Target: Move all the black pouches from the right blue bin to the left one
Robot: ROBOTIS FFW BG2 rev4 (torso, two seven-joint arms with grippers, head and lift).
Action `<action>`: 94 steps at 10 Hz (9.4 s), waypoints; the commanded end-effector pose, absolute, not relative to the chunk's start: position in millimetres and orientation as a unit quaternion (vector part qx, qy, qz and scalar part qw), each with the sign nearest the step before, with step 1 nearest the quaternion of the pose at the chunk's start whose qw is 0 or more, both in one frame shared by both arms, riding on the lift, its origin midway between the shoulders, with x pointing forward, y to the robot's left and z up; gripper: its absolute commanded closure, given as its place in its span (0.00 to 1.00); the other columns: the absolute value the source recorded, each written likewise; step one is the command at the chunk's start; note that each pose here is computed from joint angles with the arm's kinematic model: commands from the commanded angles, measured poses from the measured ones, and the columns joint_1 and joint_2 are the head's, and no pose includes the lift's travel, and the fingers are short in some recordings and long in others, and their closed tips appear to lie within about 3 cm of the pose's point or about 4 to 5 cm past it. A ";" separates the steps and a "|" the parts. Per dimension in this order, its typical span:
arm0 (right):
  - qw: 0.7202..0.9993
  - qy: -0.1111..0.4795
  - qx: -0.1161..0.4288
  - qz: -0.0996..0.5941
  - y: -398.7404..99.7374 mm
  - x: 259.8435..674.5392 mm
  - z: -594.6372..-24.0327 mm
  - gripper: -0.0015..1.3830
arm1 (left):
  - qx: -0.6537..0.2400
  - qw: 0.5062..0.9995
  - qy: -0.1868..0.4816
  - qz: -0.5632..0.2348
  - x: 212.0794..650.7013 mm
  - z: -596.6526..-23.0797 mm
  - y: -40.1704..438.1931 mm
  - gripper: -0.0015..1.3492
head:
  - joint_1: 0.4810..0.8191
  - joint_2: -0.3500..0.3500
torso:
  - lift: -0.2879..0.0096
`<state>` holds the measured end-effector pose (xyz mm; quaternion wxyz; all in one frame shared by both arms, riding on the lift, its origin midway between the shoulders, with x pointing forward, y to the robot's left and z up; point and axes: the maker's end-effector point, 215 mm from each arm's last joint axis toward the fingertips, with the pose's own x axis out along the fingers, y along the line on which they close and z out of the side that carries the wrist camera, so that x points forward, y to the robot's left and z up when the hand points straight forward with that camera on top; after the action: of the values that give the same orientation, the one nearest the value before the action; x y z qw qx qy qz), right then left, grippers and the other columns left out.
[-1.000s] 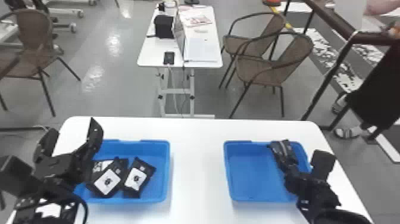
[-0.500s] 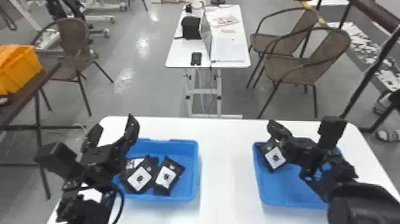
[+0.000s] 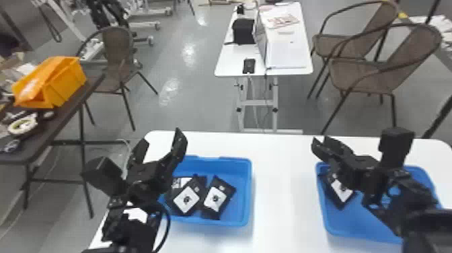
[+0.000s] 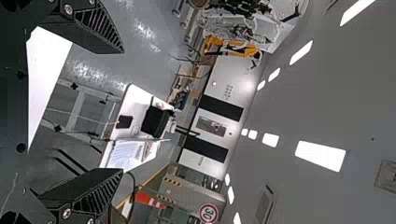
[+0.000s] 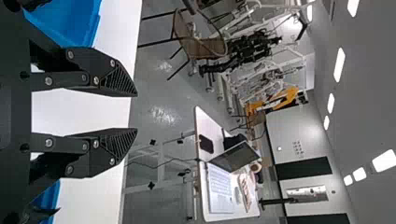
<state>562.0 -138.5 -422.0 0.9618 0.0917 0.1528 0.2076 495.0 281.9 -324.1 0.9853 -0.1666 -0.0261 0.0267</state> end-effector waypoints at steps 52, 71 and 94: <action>0.852 0.144 0.040 0.502 85.0 578.9 -361.0 0.78 | -0.223 0.962 0.030 -0.156 528.9 -305.9 152.9 0.09 | 0.63 0.82 | 1.00; 0.805 0.149 0.063 0.570 142.7 535.7 -348.8 0.78 | -0.086 0.994 -0.043 -0.050 526.8 -298.0 208.2 0.91 | 0.63 0.99 | 1.00; 0.962 0.114 0.054 0.241 -165.5 522.6 -417.6 0.19 | -0.041 0.996 -0.077 0.028 472.7 -336.3 265.1 0.02 | 0.63 0.67 | 1.00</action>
<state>527.8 -166.6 -428.6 0.9603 0.0632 0.1279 0.2398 477.2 264.8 -351.7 0.9971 -0.0385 -0.0602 0.0257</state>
